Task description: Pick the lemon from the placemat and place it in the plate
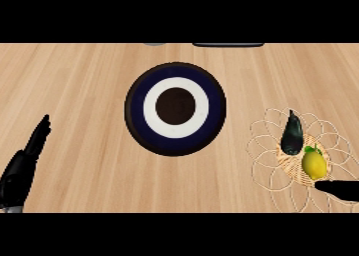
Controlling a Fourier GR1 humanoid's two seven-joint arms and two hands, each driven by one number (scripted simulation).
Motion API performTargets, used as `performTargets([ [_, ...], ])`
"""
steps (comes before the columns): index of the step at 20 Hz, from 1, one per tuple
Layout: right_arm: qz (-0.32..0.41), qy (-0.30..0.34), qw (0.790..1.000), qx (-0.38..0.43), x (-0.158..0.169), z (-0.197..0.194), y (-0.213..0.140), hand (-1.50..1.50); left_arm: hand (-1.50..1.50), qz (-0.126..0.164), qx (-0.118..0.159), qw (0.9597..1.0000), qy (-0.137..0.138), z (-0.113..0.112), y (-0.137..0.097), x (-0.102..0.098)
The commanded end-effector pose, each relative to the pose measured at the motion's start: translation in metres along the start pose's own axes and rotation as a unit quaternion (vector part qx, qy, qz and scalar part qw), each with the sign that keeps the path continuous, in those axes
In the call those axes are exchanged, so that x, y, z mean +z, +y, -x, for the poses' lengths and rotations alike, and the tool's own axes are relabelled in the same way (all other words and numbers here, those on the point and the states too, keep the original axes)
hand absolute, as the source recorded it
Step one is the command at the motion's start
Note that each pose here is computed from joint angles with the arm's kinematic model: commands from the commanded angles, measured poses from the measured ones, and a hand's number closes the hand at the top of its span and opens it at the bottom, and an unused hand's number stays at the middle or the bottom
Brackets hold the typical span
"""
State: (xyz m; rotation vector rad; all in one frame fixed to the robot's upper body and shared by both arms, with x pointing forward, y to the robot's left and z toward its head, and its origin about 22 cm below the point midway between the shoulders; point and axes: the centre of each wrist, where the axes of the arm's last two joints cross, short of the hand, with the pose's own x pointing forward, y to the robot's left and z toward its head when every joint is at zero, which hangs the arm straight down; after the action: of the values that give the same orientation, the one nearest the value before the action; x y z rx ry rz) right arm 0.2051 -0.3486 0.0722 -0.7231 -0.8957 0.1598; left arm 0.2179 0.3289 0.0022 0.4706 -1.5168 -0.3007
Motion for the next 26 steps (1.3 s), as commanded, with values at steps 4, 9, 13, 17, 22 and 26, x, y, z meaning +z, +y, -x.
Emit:
performTargets([
  [4, -0.040, -0.002, 0.999, 0.012, -0.017, 0.007, 0.013, -1.50, 0.00, 0.002, 0.000, 1.0000, 0.001, 0.008, 0.018, -0.011],
  [9, -0.058, 0.006, 0.998, 0.014, -0.037, 0.008, 0.015, -1.50, 0.00, 0.008, 0.004, 1.0000, -0.001, 0.011, 0.021, 0.000],
  [13, -0.069, 0.014, 0.997, 0.020, -0.039, 0.020, 0.012, -1.50, 0.00, -0.009, -0.001, 0.9999, -0.005, 0.025, -0.004, -0.008],
  [17, -0.070, 0.014, 0.997, 0.023, -0.043, 0.023, 0.046, -1.50, 0.00, -0.007, 0.003, 1.0000, 0.002, 0.002, -0.012, 0.024],
  [22, -0.072, 0.014, 0.997, 0.018, -0.040, 0.041, 0.042, -1.50, 0.00, -0.007, 0.001, 1.0000, 0.006, 0.010, -0.015, 0.005],
  [26, -0.061, -0.019, 0.998, 0.004, -0.059, 0.048, 0.068, 1.50, 0.00, -0.009, 0.001, 0.9999, 0.005, 0.005, 0.015, -0.008],
])
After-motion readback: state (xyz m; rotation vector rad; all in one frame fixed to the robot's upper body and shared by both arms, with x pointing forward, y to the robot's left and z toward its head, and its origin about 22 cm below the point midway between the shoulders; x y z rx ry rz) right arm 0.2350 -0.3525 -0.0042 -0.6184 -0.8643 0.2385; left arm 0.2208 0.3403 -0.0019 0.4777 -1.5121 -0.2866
